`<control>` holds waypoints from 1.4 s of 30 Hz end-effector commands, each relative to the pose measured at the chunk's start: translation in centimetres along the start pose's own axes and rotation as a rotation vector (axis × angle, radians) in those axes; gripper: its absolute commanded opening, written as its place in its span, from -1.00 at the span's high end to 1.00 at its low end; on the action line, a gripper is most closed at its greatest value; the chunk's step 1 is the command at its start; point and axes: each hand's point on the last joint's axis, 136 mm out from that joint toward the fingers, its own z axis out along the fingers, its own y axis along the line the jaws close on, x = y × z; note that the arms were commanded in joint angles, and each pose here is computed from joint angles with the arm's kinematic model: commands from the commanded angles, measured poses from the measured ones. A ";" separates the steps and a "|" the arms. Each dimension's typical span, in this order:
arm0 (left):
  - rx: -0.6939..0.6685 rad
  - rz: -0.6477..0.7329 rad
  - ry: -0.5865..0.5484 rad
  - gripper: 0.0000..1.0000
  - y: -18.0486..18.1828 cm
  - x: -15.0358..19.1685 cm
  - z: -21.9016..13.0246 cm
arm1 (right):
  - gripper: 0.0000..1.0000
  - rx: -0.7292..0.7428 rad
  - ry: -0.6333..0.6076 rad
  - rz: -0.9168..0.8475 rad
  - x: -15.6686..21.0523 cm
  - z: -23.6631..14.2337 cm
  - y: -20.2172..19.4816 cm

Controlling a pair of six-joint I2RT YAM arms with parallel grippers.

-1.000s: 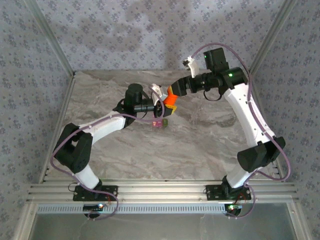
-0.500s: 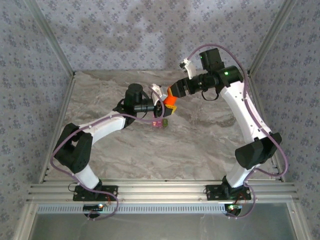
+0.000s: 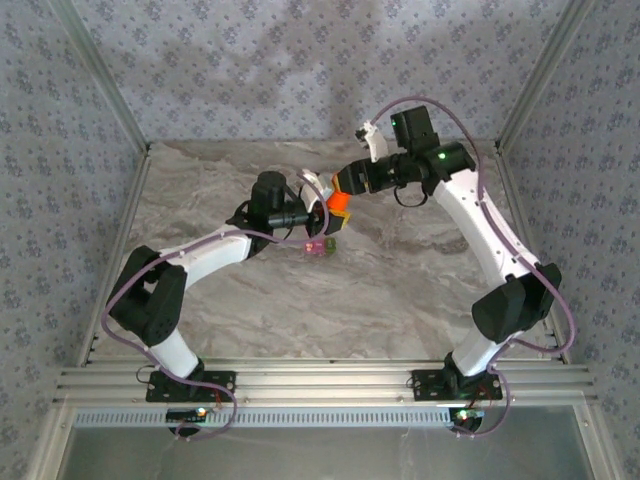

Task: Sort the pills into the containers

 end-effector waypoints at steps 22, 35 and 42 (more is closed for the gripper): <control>-0.066 0.077 -0.226 1.00 0.0 -6.2 -1.3 | -0.67 0.057 -0.418 0.215 -3.8 -8.6 -1.3; 0.311 0.018 -0.109 1.00 -4.9 -6.8 -1.9 | -0.66 -0.180 -0.265 -0.251 -1.9 -9.7 2.3; 0.394 -0.013 -0.083 1.00 -6.1 -7.1 -2.1 | -0.66 -0.246 -0.207 -0.312 -2.0 -8.7 4.0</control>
